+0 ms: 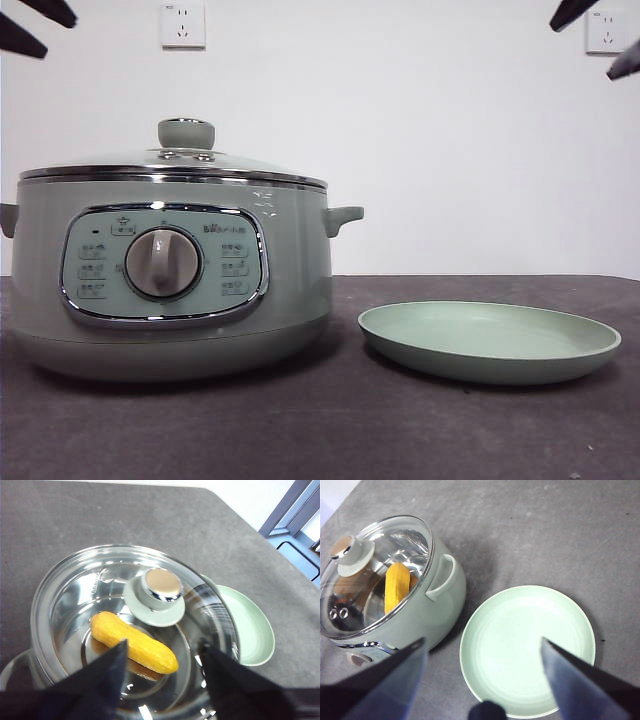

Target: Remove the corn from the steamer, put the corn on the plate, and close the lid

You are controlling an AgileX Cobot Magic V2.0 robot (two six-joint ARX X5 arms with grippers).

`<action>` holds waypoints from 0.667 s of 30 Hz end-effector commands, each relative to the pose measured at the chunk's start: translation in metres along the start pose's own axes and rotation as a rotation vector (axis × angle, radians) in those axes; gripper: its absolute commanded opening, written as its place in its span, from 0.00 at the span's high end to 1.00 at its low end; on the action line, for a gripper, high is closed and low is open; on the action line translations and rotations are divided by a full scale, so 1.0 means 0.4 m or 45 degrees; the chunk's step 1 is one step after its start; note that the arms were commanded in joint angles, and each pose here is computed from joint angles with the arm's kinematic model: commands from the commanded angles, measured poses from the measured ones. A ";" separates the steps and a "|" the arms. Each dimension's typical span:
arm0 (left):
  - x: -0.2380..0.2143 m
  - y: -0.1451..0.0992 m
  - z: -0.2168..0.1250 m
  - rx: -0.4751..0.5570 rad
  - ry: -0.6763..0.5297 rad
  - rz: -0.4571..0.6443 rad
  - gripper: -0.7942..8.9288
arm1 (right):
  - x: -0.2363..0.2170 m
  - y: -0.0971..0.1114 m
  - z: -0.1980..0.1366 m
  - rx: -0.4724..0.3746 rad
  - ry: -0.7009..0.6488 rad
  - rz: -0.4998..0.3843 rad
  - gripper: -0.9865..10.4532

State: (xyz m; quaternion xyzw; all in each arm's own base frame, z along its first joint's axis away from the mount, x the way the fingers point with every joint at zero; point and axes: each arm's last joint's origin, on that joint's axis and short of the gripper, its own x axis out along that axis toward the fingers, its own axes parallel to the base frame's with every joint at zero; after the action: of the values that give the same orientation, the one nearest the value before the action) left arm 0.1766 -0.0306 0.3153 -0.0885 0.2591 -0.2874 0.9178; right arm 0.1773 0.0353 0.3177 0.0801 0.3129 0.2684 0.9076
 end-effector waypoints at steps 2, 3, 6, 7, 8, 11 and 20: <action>0.040 0.002 0.041 0.030 0.037 0.022 0.50 | 0.002 0.000 0.004 -0.004 -0.003 -0.002 0.55; 0.052 0.002 0.051 0.034 0.048 0.021 0.50 | 0.002 0.000 0.004 -0.004 -0.003 -0.001 0.55; 0.093 -0.008 0.087 0.051 0.086 0.005 0.50 | 0.002 0.000 0.003 -0.004 -0.003 -0.002 0.55; 0.110 -0.014 0.100 0.063 0.099 0.005 0.50 | 0.002 0.000 0.003 -0.004 -0.003 -0.002 0.55; 0.121 -0.017 0.107 0.071 0.107 0.010 0.50 | 0.002 0.000 0.003 -0.004 -0.003 -0.002 0.55; 0.171 -0.033 0.128 0.112 0.158 0.026 0.50 | 0.002 0.000 0.003 -0.004 -0.003 -0.002 0.55; 0.291 -0.051 0.120 0.201 0.300 0.131 0.50 | 0.002 0.000 0.003 -0.004 -0.003 -0.002 0.55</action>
State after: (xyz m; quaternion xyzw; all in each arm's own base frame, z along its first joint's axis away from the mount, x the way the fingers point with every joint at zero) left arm 0.2724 -0.1111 0.3156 0.0199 0.3437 -0.2662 0.9004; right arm 0.1782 0.0354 0.3170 0.0804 0.3152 0.2679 0.9069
